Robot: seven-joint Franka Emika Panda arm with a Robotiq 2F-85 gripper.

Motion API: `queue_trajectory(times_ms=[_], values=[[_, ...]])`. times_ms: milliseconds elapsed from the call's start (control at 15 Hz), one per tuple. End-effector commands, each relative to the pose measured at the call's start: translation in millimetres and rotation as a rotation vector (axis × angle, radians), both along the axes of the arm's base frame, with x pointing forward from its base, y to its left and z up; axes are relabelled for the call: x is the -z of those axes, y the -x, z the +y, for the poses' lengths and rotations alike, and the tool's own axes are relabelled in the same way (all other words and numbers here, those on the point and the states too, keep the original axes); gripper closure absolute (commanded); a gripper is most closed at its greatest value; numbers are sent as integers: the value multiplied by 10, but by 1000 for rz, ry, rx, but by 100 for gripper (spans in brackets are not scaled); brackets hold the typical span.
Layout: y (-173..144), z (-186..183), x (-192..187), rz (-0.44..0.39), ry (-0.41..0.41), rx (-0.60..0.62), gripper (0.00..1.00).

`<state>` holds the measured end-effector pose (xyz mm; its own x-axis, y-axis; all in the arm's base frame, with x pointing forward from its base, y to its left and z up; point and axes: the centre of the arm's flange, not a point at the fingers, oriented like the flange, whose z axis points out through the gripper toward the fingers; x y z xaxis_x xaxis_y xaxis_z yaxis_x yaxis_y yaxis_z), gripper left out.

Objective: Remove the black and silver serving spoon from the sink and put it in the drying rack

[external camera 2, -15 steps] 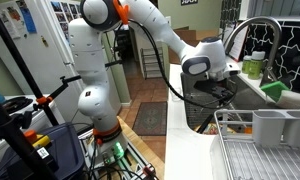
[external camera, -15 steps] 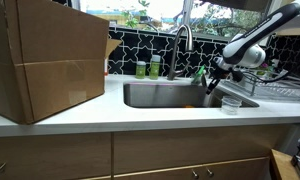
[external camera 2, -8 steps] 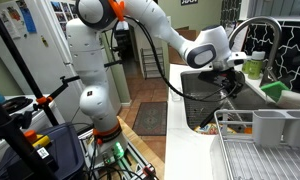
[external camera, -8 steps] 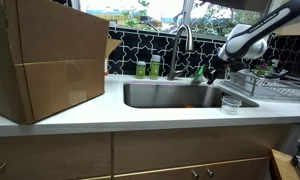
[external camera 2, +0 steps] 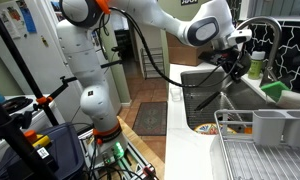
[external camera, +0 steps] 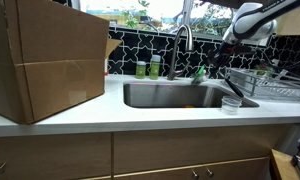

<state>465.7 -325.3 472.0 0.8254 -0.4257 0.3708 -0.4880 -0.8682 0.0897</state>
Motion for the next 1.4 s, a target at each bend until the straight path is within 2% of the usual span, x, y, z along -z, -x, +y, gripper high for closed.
queue_trajectory(times_ms=[0, 200, 333, 533, 600, 667, 733, 1067, 1133, 1333], values=[[136, 60, -498, -8, 62, 62, 95], [215, 31, -825, -15, 136, 101, 95], [272, 3, -1045, -48, 187, 101, 95], [362, -71, -1254, -92, 221, 104, 95], [391, -99, -1303, -106, 216, 108, 95], [293, -71, -1225, -95, 199, 91, 95], [311, -78, -1256, -100, 202, 94, 81], [280, -65, -1219, -94, 199, 89, 81], [280, -65, -1219, -94, 199, 89, 95], [348, -207, -1380, -128, 201, 119, 95]])
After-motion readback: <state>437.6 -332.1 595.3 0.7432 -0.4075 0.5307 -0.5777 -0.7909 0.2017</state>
